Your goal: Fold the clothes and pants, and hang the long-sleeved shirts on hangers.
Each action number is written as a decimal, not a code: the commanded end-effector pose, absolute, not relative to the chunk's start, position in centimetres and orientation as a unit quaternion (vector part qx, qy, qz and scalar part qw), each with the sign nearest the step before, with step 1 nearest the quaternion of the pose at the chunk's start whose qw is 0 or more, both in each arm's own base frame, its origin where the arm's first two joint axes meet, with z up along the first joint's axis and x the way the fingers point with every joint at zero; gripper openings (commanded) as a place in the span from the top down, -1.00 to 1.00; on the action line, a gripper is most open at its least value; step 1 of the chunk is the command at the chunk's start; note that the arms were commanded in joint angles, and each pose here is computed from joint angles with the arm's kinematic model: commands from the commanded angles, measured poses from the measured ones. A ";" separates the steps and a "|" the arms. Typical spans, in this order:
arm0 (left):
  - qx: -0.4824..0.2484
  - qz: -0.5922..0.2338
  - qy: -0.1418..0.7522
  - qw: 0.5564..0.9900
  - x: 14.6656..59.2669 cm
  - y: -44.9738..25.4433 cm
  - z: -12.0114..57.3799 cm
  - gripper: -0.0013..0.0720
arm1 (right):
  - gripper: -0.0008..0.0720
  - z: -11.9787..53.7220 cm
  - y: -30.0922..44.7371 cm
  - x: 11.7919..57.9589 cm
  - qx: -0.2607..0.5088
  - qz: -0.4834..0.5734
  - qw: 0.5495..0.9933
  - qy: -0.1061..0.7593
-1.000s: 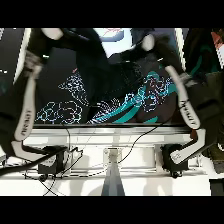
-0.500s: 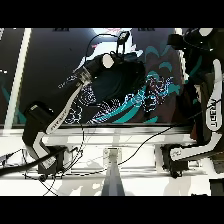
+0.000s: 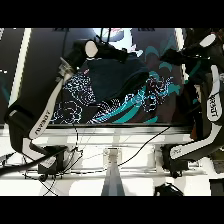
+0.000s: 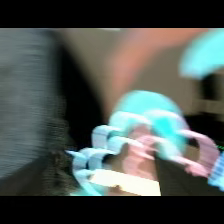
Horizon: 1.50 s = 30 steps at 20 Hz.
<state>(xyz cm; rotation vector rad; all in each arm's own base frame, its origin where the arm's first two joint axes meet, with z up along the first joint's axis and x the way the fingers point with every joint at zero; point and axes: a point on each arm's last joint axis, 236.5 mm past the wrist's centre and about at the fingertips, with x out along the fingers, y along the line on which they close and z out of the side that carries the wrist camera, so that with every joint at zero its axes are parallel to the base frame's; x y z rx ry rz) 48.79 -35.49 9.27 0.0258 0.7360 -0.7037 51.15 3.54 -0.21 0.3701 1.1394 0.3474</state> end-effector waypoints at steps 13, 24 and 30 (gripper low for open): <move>0.073 -0.310 0.394 0.862 48.2 -31.5 8.1 -0.94 | -0.91 -10.0 10.5 49.9 0.169 0.153 0.753 0.617; 0.096 -0.301 0.399 0.861 48.3 -30.6 7.6 -0.94 | -0.35 -10.0 21.7 46.3 0.343 0.315 0.615 0.637; 0.224 -0.229 0.444 0.837 47.8 -23.9 6.5 0.80 | 0.92 -2.6 24.1 51.4 0.300 0.364 0.691 0.548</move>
